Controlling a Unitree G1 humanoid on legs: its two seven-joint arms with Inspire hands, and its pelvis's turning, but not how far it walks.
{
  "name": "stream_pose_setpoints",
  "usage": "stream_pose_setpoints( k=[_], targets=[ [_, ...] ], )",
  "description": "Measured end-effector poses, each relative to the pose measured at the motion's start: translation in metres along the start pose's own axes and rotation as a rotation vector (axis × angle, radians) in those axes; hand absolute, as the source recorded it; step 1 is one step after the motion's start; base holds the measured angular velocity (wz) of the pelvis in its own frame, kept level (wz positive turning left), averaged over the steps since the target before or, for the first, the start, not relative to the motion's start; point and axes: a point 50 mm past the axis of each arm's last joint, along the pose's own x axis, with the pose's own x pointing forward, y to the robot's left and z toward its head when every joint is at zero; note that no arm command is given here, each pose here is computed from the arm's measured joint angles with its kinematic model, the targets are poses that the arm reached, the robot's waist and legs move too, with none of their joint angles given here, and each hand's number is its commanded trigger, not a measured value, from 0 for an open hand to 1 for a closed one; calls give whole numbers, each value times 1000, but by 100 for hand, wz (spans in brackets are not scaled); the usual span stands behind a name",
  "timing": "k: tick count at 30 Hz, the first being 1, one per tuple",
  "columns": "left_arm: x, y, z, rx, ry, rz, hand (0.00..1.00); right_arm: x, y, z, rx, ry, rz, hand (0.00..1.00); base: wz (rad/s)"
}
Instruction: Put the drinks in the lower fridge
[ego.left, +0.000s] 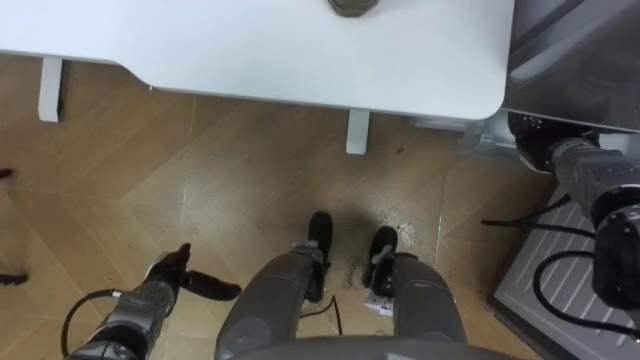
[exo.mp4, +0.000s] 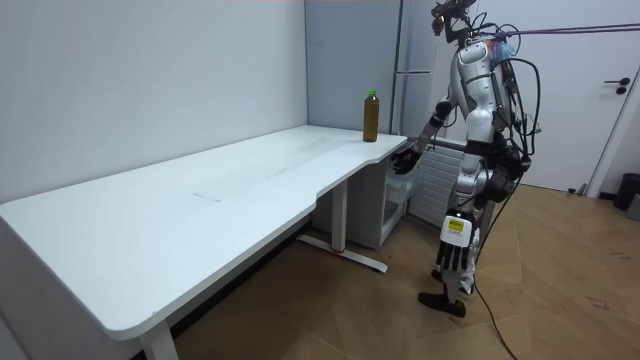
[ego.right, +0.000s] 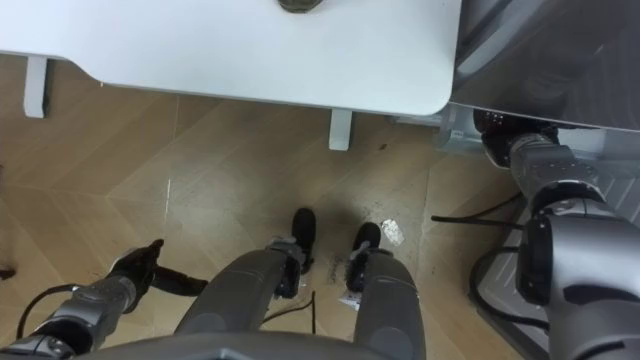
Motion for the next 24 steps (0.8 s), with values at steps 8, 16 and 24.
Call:
stream_pose_setpoints(
  k=[8,16,24],
  targets=[
    [0,0,-3,-1,19,0,0,-1,-2,5,11,-7,-31,0,3],
    [0,0,-1,-1,8,0,0,-1,-1,9,13,-21,-29,0,1],
    [0,1,0,-1,3,5,0,-1,-1,10,15,-34,-29,0,0]
  ],
)
